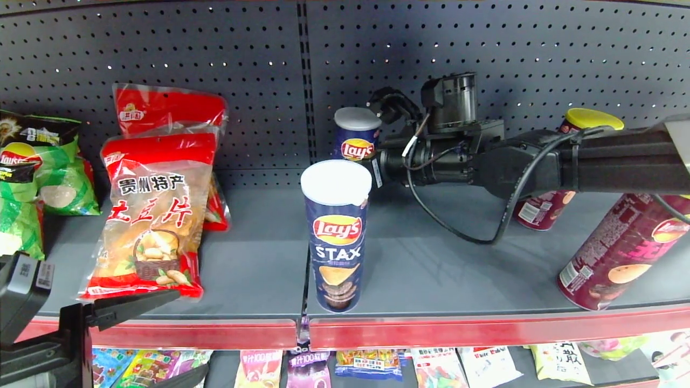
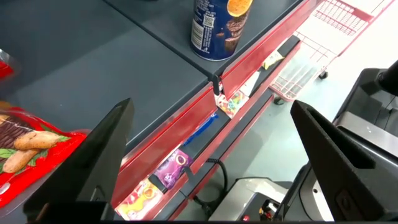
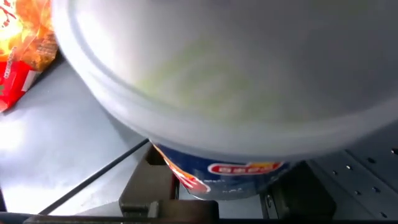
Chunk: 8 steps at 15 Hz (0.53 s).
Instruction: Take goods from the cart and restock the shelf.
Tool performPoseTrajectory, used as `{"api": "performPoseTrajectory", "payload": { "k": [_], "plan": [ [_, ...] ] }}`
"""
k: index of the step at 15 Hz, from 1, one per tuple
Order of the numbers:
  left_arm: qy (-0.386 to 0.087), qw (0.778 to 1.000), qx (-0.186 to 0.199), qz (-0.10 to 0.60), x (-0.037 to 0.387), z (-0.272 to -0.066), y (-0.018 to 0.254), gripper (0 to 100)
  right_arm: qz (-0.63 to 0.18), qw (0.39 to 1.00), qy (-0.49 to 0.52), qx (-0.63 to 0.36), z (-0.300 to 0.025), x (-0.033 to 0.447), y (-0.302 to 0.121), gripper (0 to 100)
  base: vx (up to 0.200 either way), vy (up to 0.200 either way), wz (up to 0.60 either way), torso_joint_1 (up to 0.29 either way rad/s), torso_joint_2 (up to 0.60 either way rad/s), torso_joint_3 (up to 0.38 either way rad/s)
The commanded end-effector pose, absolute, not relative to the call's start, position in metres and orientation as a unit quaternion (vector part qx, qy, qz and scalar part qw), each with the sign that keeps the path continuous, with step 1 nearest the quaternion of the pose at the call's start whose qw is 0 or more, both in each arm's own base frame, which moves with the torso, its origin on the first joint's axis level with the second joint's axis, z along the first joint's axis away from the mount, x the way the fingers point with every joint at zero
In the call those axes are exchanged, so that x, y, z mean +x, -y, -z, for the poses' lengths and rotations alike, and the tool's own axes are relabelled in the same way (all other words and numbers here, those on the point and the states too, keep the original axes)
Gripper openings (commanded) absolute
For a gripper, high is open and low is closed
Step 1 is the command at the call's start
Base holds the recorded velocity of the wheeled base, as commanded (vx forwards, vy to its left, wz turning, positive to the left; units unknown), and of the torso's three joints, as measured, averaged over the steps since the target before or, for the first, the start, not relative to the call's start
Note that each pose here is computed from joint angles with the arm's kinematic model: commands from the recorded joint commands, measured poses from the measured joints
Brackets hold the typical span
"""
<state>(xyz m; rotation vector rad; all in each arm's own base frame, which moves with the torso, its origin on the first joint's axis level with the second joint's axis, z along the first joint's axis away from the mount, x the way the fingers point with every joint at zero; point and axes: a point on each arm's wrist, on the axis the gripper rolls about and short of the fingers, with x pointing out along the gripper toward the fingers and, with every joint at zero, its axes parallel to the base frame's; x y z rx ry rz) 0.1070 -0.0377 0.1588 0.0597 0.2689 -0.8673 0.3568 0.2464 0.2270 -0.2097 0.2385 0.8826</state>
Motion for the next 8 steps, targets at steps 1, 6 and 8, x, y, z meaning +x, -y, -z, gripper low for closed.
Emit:
{"api": "performPoseTrajectory", "payload": {
  "k": [1,6,8],
  "plan": [
    [-0.131,0.898,0.029,0.419,0.108,-0.159,0.038,100,-0.43,0.89,-0.117,-0.102,-0.227,0.353,-0.248,100,0.0,0.0,0.0,0.0,0.0,0.0],
    [-0.133,0.898,0.028,0.419,0.108,-0.158,0.038,100,-0.431,0.886,-0.138,-0.103,-0.223,0.335,-0.243,100,0.0,0.0,0.0,0.0,0.0,0.0],
    [-0.14,0.897,0.027,0.419,0.111,-0.157,0.039,100,-0.422,0.888,-0.148,-0.107,-0.226,0.316,-0.232,100,0.0,0.0,0.0,0.0,0.0,0.0]
  ]
}}
